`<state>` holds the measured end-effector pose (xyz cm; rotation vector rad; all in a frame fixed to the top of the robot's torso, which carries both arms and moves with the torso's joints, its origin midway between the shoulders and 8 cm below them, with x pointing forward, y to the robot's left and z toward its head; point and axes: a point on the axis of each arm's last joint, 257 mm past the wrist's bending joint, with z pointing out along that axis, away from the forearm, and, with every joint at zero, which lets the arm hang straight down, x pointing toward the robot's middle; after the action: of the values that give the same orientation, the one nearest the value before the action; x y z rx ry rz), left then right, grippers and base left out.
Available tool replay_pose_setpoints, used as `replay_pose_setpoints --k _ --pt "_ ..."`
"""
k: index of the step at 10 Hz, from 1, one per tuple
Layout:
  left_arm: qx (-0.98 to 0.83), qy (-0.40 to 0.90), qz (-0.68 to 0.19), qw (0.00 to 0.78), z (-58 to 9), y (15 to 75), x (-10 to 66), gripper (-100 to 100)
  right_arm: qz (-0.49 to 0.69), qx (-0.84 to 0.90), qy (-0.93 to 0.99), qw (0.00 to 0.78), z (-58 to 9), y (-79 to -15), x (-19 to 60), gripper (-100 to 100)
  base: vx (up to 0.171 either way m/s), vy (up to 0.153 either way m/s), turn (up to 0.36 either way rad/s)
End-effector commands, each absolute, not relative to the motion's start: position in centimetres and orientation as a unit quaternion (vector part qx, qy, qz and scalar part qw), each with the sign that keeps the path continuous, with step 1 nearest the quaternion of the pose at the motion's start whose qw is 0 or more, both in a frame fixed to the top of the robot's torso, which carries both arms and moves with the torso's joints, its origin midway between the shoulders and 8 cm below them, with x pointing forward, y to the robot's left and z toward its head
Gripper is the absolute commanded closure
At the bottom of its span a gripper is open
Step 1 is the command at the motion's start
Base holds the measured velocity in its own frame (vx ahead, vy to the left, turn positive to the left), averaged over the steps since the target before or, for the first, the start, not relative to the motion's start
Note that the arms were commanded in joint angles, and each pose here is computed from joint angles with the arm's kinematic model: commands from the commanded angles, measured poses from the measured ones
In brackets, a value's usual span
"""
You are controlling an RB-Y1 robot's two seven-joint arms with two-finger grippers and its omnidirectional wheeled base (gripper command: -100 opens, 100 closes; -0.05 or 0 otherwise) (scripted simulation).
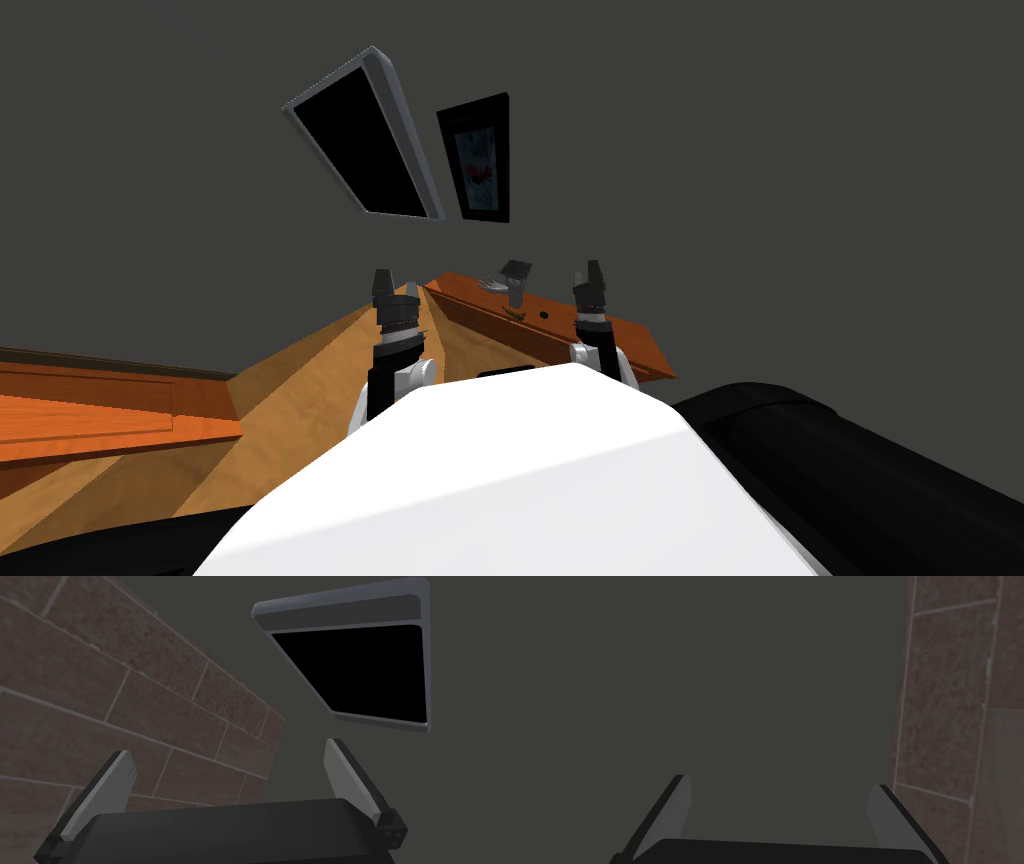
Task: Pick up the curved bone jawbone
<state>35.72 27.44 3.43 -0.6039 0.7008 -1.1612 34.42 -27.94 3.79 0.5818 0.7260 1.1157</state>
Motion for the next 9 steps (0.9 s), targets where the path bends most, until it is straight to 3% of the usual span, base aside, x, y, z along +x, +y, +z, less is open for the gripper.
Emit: replay_pose_setpoints --k 1,9 --pt "-0.275 0.319 -0.529 0.737 3.4 27.4 35.7 0 0.495 0.258 0.365 0.745 1.9 -27.6 35.2 -100 -0.004 0.063 0.025" --pt "-0.275 0.319 -0.529 0.737 3.4 27.4 35.7 0 0.387 0.223 0.542 0.712 -11.3 -27.5 37.6 -100 -0.01 0.191 0.035"
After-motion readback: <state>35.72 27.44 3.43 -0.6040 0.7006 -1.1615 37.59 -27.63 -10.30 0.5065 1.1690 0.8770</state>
